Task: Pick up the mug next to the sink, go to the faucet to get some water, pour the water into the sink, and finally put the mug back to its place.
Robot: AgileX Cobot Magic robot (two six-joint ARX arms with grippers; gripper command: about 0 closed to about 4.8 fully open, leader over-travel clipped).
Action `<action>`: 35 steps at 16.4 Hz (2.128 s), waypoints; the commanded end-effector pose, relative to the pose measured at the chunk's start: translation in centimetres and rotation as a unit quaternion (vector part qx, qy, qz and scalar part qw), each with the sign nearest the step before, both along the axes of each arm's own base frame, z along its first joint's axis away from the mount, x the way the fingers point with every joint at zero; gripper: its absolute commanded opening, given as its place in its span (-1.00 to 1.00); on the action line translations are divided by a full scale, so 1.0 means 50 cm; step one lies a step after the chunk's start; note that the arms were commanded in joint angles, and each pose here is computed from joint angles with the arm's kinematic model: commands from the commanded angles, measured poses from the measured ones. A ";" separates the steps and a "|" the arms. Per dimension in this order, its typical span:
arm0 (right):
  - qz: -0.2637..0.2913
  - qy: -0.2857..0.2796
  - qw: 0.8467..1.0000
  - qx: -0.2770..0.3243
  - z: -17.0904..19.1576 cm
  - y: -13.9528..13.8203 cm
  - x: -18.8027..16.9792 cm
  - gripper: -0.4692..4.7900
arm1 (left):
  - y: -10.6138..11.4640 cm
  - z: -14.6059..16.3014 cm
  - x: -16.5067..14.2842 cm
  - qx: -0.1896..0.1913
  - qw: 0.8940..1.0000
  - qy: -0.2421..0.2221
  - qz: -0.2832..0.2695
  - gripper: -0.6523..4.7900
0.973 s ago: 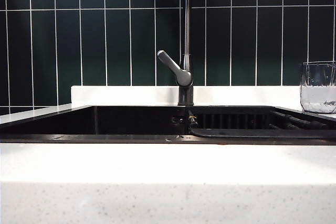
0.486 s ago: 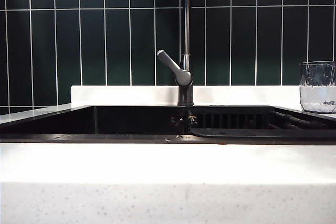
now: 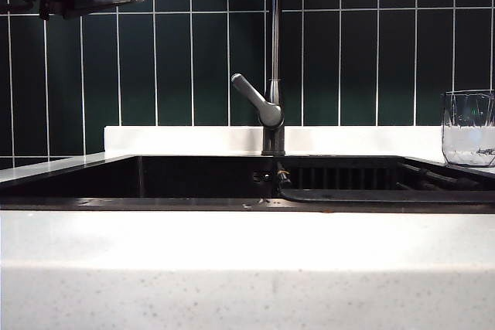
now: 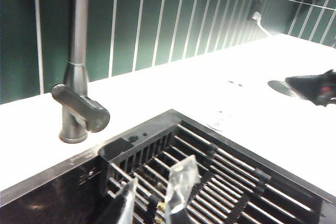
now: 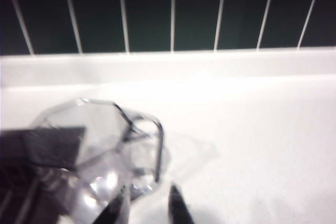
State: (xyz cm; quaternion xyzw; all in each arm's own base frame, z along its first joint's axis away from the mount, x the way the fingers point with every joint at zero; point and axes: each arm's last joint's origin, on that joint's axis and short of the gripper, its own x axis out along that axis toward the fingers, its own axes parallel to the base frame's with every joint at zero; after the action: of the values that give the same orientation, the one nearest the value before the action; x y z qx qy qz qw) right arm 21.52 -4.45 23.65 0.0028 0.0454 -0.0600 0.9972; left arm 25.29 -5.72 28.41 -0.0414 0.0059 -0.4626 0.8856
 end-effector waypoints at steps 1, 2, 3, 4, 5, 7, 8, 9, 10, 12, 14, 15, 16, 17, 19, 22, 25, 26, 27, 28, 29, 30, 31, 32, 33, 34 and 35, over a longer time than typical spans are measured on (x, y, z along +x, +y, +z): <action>0.031 -0.019 0.999 0.006 -0.014 -0.028 0.023 -0.37 | 0.000 0.008 -0.001 -0.002 1.000 -0.012 -0.007 -0.45; 0.052 -0.013 0.998 0.013 -0.028 -0.049 0.037 -0.33 | 0.000 0.008 -0.001 -0.002 1.000 -0.013 -0.007 -0.45; 0.051 -0.005 0.999 0.017 -0.036 -0.059 0.046 -0.13 | 0.000 0.008 -0.001 -0.002 1.000 -0.012 -0.007 -0.45; 0.046 0.002 0.999 0.020 -0.044 -0.067 0.055 0.22 | 0.000 0.008 -0.001 -0.001 1.000 -0.014 -0.007 -0.45; 0.048 0.014 0.998 0.025 -0.057 -0.077 0.068 0.59 | 0.000 0.008 -0.001 0.000 1.000 -0.015 -0.007 -0.45; 0.049 0.011 0.999 0.020 -0.070 -0.082 0.080 0.59 | 0.000 0.008 -0.001 0.001 1.000 -0.017 -0.007 -0.45; 0.049 0.003 0.999 0.013 -0.082 -0.088 0.093 0.58 | 0.000 0.007 -0.001 0.006 1.000 -0.024 -0.006 -0.45; 0.050 0.007 0.999 0.013 -0.096 -0.095 0.105 0.58 | 0.000 0.008 -0.001 0.007 1.000 -0.025 -0.006 -0.45; 0.055 0.019 0.998 0.017 -0.109 -0.100 0.119 0.58 | 0.000 0.007 -0.001 0.007 1.000 -0.026 -0.006 -0.45; 0.082 0.037 0.996 0.012 -0.132 -0.108 0.147 0.52 | 0.000 0.007 -0.001 0.013 0.999 -0.033 -0.004 -0.45; 0.100 0.031 0.994 0.010 -0.138 -0.113 0.166 0.52 | 0.000 0.007 -0.001 0.015 0.999 -0.035 -0.003 -0.45; 0.103 0.023 0.994 0.005 -0.137 -0.116 0.175 0.52 | 0.000 0.007 -0.001 0.017 0.999 -0.038 -0.003 -0.45; 0.103 0.020 0.994 0.003 -0.134 -0.117 0.177 0.52 | 0.000 0.006 0.000 0.020 0.999 -0.039 -0.002 -0.45; 0.104 0.013 0.994 -0.012 -0.127 -0.119 0.181 0.52 | 0.000 0.002 0.003 0.021 0.999 -0.036 0.000 -0.45; 0.106 0.002 0.994 -0.020 -0.116 -0.121 0.188 0.42 | -0.002 -0.011 0.013 0.023 0.999 -0.022 -0.001 -0.45; 0.115 -0.012 0.993 -0.024 -0.116 -0.126 0.204 0.42 | -0.006 -0.020 0.018 0.024 1.000 -0.015 -0.005 -0.45; 0.116 -0.006 0.993 -0.021 -0.138 -0.130 0.216 0.42 | -0.006 -0.020 0.018 0.024 1.000 -0.017 -0.005 -0.45; 0.116 -0.010 0.993 -0.021 -0.143 -0.131 0.218 0.42 | -0.006 -0.020 0.018 0.024 1.000 -0.017 -0.005 -0.45; 0.116 -0.014 0.993 -0.022 -0.151 -0.132 0.222 0.42 | -0.006 -0.020 0.018 0.024 1.000 -0.017 -0.005 -0.45; 0.116 -0.015 0.993 -0.022 -0.155 -0.133 0.223 0.42 | -0.006 -0.020 0.018 0.024 1.000 -0.017 -0.005 -0.45; 0.116 -0.020 0.993 -0.020 -0.157 -0.133 0.226 0.42 | -0.006 -0.020 0.019 0.024 1.000 -0.017 -0.005 -0.45; 0.116 -0.022 0.993 -0.018 -0.158 -0.134 0.227 0.42 | -0.006 -0.020 0.019 0.024 1.000 -0.017 -0.005 -0.45; 0.117 -0.026 0.993 -0.016 -0.157 -0.135 0.230 0.42 | -0.005 -0.020 0.019 0.024 1.000 -0.017 -0.004 -0.45; 0.118 -0.030 0.992 -0.018 -0.152 -0.136 0.235 0.42 | -0.006 -0.022 0.020 0.024 1.000 -0.015 -0.004 -0.45; 0.126 -0.035 0.991 -0.020 -0.147 -0.137 0.239 0.41 | -0.006 -0.024 0.021 0.024 1.000 -0.013 -0.003 -0.45; 0.129 -0.040 0.991 -0.023 -0.140 -0.139 0.244 0.41 | -0.006 -0.025 0.022 0.025 1.000 -0.011 -0.003 -0.45; 0.129 -0.046 0.990 -0.026 -0.131 -0.141 0.250 0.41 | -0.006 -0.027 0.024 0.025 1.000 -0.009 -0.004 -0.45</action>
State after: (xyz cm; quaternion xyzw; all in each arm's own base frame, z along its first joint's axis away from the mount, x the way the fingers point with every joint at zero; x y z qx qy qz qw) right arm 33.85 -11.43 16.51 -0.0227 0.0107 0.0657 0.9975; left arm 26.47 -5.99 26.71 -0.0214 0.0223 -0.4645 0.8850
